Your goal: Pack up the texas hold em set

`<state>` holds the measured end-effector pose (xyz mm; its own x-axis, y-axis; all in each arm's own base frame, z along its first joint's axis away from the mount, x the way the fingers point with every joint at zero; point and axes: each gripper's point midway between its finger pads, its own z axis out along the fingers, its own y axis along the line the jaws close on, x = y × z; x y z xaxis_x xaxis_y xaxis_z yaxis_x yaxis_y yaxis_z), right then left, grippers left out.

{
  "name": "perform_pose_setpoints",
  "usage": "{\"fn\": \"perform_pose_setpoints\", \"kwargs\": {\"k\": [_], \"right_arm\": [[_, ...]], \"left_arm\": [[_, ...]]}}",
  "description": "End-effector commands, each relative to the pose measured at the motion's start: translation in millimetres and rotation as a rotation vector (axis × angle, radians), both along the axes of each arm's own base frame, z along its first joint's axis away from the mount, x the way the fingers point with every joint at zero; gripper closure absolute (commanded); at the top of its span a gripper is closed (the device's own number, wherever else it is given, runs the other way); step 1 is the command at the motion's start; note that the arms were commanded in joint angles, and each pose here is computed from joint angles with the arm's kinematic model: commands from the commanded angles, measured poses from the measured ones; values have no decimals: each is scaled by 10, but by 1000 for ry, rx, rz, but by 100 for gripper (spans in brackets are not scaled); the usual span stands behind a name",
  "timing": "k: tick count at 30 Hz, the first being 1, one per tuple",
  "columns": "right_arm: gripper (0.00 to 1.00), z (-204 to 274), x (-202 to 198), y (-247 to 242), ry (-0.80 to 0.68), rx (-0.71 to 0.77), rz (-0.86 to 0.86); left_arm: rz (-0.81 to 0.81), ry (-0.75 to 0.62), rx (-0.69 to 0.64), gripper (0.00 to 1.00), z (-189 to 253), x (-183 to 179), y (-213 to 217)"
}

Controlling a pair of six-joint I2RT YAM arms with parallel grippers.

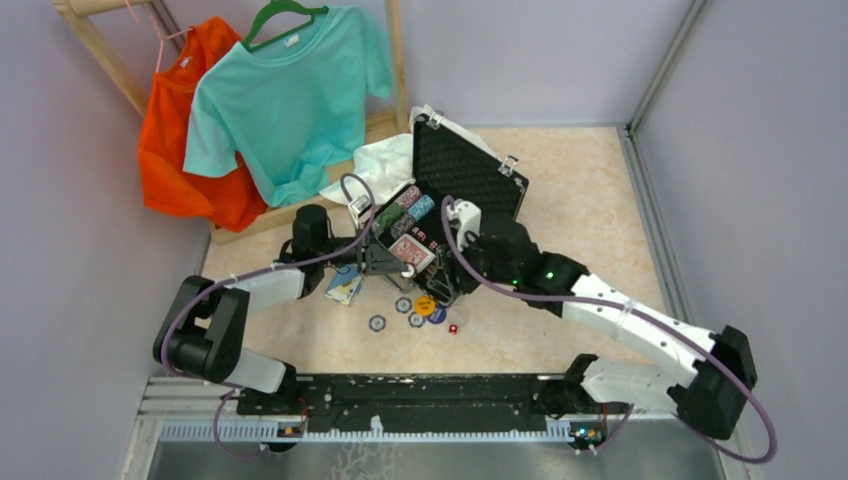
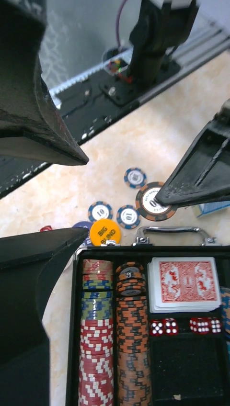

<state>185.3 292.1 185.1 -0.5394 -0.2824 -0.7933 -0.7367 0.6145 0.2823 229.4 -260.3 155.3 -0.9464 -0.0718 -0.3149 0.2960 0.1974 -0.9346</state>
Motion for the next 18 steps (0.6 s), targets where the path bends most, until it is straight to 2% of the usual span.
{"fn": "perform_pose_setpoints", "kwargs": {"k": [1,5,7,12,18], "right_arm": [[50,486,-184,95,43,275,131],[52,877,-324,80,95,544,282],[54,969,-311,21,98,605,298],[59,950,-266,52,115,596,306],[60,898,-233,78,126,588,305]], "left_arm": [[-14,-162,-77,100,235,-20,-5],[-54,-298,-166,100,490,-161,-21],[-65,-373,-212,100,616,-243,-23],[-95,-515,-266,100,783,-387,-84],[-144,-565,-281,100,830,-511,-178]]}}
